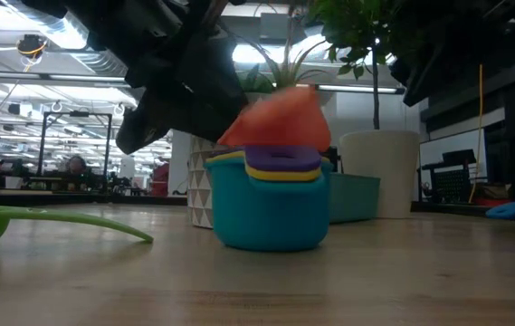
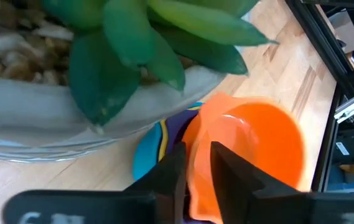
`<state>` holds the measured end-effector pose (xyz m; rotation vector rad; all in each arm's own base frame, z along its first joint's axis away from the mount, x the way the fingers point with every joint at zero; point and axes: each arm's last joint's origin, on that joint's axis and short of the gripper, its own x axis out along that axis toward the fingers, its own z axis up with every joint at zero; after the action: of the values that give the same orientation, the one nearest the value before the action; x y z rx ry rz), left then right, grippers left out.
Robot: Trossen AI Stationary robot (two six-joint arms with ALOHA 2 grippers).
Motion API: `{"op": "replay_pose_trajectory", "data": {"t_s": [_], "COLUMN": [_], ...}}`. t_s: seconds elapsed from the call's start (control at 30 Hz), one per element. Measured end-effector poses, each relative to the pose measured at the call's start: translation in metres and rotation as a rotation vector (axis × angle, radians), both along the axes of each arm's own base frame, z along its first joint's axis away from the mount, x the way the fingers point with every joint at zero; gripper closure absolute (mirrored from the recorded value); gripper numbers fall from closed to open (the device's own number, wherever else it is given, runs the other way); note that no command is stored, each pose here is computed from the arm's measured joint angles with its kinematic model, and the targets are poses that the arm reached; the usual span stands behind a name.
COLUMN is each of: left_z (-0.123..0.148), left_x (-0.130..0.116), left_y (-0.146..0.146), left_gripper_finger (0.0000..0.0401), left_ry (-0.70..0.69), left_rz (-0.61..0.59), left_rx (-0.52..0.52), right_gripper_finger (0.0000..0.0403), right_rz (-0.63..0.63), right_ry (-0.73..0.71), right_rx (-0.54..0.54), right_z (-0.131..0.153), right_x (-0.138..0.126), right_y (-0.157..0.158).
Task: Nest measuring cups in basket
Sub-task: Stack the orange measuring cup on top of the purple measuring cup, then stack the blue measuring cup on top of the orange measuring cup
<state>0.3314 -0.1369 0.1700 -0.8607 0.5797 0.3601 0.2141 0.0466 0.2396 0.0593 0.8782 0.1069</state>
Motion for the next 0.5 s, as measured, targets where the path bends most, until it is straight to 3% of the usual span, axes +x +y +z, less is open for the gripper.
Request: {"op": "replay_pose_trajectory", "data": {"t_s": [0.5], "left_z": [0.016], "left_x": [-0.003], "left_y": [0.001], "left_gripper_finger": [0.0315], "left_ry": [-0.028], "left_rz": [-0.065], "left_rx": [-0.034], "right_gripper_finger": [0.0308], "right_rz": [0.017], "right_ry": [0.008], "right_rx": [0.019], "right_z": [0.0], "right_x": [0.0], "right_y": [0.001]}}
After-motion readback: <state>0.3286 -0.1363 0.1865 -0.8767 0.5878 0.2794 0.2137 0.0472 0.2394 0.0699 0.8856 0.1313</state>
